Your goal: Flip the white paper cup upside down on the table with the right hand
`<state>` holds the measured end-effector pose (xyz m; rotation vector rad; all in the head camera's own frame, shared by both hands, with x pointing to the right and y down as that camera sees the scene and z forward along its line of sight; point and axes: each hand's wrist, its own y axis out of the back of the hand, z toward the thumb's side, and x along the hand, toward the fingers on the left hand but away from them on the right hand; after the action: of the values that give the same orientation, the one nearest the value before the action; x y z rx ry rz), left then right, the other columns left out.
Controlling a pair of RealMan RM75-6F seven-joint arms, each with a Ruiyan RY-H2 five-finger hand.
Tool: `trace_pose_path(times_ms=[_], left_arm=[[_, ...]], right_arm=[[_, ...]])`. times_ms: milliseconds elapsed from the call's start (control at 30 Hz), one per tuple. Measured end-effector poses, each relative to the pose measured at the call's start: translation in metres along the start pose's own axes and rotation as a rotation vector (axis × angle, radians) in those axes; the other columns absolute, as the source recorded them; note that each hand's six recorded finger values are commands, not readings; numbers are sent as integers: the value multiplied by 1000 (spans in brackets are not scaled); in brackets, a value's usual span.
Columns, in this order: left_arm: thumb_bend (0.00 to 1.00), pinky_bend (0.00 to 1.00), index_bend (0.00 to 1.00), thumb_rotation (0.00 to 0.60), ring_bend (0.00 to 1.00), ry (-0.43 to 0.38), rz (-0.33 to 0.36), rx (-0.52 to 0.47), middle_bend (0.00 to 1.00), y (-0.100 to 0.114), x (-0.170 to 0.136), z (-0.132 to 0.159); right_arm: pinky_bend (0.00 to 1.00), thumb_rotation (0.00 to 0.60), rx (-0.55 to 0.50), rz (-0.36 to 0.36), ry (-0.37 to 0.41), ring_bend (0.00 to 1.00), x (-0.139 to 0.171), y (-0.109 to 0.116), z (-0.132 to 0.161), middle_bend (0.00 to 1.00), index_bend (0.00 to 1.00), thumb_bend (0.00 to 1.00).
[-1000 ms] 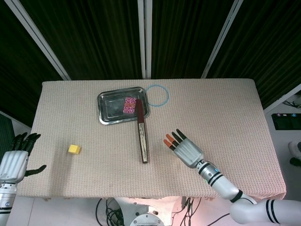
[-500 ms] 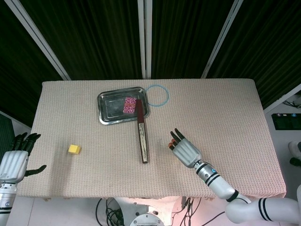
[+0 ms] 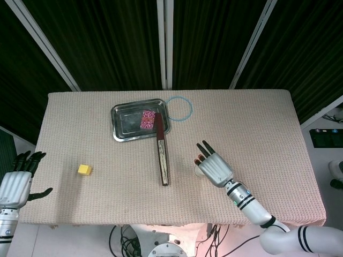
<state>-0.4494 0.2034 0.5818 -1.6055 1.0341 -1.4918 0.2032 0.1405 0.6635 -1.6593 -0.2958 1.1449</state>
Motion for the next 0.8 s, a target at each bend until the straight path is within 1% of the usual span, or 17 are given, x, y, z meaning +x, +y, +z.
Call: trace_pose_path(times_ms=[67,100,167,200,300,400,500,567,633,667,733,767,800], left_arm=[[47,58,106,600,0,-1,-2,2,83,0,0,0],[47,58,106,600,0,-1,-2,2,84,0,0,0],[46,58,106,600,0,-2,-1,2,83,0,0,1],[47,58,106,600,0,-3,-1,2,83,0,0,1],[47,58,106,600,0,-3,-2,4,83,0,0,2],[47,58,106,600,0,-3,-1,5,83,-1,0,2],[47,58,106,600,0,-2,-2,3,83,-1,0,1],[47,58,106,600,0,-2,-2,4,83,0,0,1],[47,58,106,600,0,-2,-1,3,83,0,0,1],[47,58,106,600,0,-2,-1,1,83,0,0,1],[47,58,106,600,0,-2,-1,1,83,0,0,1],[47,58,106,600,0,-2,-1,1,83,0,0,1],[47,58,106,600,0,-1,-1,1,83,0,0,1]], right_arm=[[0,600,-107,-4,-25,44,2,-3,-9,415,488,176],[0,600,-183,-5,-42,46,4,-6,-15,417,491,176],[0,600,-297,-10,-68,48,8,-12,-26,420,494,176],[0,600,-371,-16,-87,48,10,-18,-33,420,495,176],[0,600,-543,-44,-138,48,17,-33,-54,421,496,176],[0,600,-689,-74,-186,49,25,-52,-75,421,501,176],[0,600,-771,-95,-230,49,35,-73,-95,419,506,176],[0,600,-794,-105,-251,48,41,-85,-104,407,499,176],[0,600,-812,-110,-261,35,47,-96,-108,369,426,172],[0,600,-818,-108,-259,18,48,-100,-108,322,326,157],[0,600,-824,-93,-250,0,50,-105,-105,221,119,95],[0,600,-824,-83,-247,0,50,-107,-104,171,56,65],[0,600,-824,-68,-243,0,51,-108,-104,120,18,38]])
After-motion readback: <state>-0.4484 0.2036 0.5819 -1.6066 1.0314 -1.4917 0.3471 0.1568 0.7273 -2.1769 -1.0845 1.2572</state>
